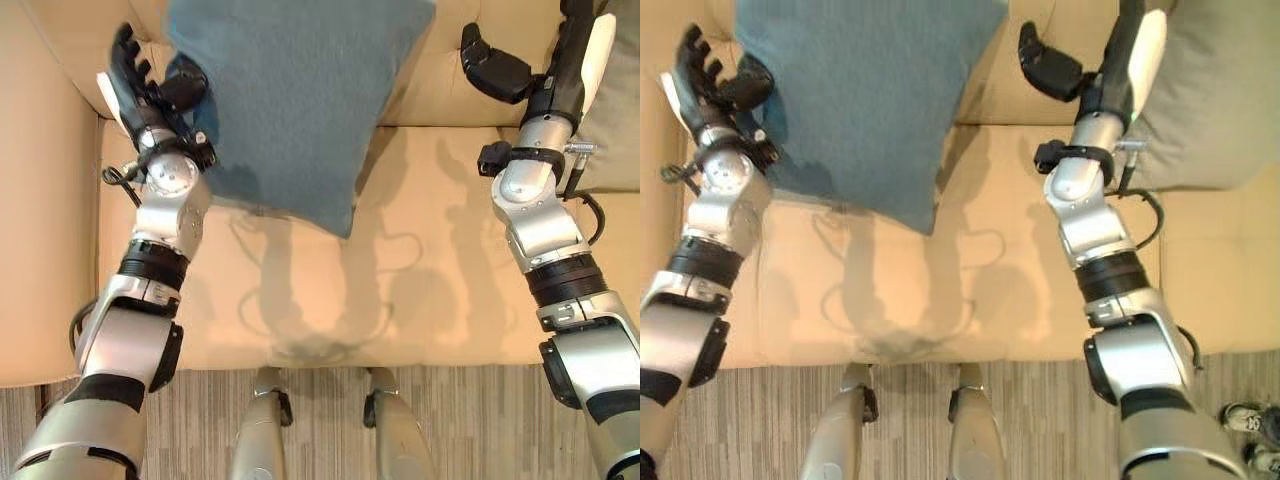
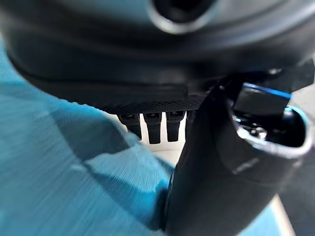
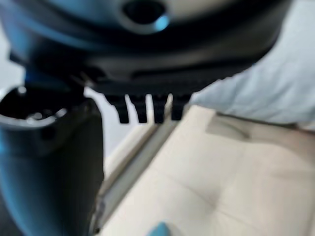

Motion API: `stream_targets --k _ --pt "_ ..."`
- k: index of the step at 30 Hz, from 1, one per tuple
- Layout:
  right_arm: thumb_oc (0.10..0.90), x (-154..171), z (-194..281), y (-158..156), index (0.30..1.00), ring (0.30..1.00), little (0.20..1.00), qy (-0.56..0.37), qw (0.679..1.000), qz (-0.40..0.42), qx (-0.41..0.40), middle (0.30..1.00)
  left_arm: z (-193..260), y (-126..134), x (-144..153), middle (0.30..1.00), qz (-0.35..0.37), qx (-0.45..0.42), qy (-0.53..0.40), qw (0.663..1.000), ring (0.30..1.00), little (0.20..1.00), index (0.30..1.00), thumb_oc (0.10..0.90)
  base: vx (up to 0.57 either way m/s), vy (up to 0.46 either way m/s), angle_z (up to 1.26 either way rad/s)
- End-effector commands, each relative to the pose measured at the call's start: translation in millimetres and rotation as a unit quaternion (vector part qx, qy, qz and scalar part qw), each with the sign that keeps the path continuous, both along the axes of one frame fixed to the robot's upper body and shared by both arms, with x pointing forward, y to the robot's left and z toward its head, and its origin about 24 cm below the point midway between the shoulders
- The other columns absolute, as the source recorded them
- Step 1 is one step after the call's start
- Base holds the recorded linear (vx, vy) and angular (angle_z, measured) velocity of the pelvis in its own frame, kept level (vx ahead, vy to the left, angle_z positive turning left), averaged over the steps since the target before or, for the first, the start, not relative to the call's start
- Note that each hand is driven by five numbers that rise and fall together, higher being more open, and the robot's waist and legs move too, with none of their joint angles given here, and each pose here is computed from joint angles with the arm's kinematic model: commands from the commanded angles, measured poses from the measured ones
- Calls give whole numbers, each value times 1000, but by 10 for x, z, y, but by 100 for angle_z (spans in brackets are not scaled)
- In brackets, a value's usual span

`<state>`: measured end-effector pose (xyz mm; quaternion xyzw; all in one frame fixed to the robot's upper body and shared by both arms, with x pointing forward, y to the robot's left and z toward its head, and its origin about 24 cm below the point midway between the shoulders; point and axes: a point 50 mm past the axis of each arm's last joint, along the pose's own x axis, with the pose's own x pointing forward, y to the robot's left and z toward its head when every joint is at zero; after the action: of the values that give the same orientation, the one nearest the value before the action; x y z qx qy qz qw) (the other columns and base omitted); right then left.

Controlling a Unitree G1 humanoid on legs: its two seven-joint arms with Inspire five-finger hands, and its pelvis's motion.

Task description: Pick up all the scattered cushions and arrange them neatly on the sofa.

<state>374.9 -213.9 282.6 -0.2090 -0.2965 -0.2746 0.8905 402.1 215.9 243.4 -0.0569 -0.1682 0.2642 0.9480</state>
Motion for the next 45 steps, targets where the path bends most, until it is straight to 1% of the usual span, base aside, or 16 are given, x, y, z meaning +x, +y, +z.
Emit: stream_targets --k 1,6,13,18,20,29,30,32,33,34,38,39,40,41,42,45 --pt "800 -138 241 104 900 900 900 -80 996 46 -1 900 -93 26 84 900 25 45 45 998 900 900 900 800 -46 -6 -3" --pt "800 -312 103 43 900 900 900 -112 990 77 31 900 -349 401 34 900 127 93 144 977 900 900 900 800 0 0 0" --pt "800 -493 -216 -114 900 900 900 -113 988 83 72 900 -402 795 -114 900 194 42 153 968 900 900 900 800 0 0 0" --pt "800 -575 -438 -242 900 900 900 -92 989 66 92 900 -326 842 -158 900 187 -17 96 977 900 900 900 800 0 0 0" --pt "800 -627 -585 -339 900 900 900 -73 991 48 100 900 -163 794 -232 900 157 -45 -3 986 900 900 900 800 36 -7 0" --pt "800 -774 -958 -487 900 900 900 -26 991 24 131 900 -732 738 -547 900 147 -155 -49 976 900 900 900 800 47 -4 -4" --pt "800 -880 -1294 -617 900 900 900 33 988 0 148 900 -1351 545 -805 900 111 -190 -3 975 900 900 900 800 133 -21 -4" --pt "800 -920 -1437 -658 900 900 900 58 986 -10 156 900 -1608 473 -906 900 101 -198 38 974 900 900 900 800 100 -27 -2" --pt "800 -1013 -1679 -769 900 900 900 100 979 -33 172 900 -2040 451 -1180 900 98 -195 106 970 900 900 900 800 19 -24 -5" --pt "800 -1018 -1683 -771 900 900 900 100 979 -33 172 900 -2045 449 -1186 900 98 -195 107 970 900 900 900 800 51 -40 -7" --pt "800 -1260 -2156 -906 900 900 900 164 955 -55 241 900 -2701 620 -1774 900 136 -167 244 946 900 900 900 800 37 -60 -1" --pt "800 -1385 -2273 -934 900 900 900 177 948 -56 258 900 -2999 715 -2111 900 180 -206 293 916 900 900 900 800 44 -85 -1" --pt "800 -1387 -2274 -933 900 900 900 177 948 -56 258 900 -2999 717 -2111 900 179 -206 293 916 900 900 900 800 19 -126 -2" --pt "800 -1436 -2354 -916 900 900 900 192 945 -50 260 900 -3182 739 -2299 900 186 -202 346 897 900 900 900 800 -22 -151 8" --pt "800 -1534 -2414 -934 900 900 900 212 944 -49 246 900 -3291 809 -2545 900 187 -156 400 883 900 900 900 800 -11 -155 8" --pt "800 -1660 -2593 -941 900 900 900 242 934 -49 258 900 -3477 815 -2799 900 171 -109 483 852 900 900 900 800 -32 -197 17"
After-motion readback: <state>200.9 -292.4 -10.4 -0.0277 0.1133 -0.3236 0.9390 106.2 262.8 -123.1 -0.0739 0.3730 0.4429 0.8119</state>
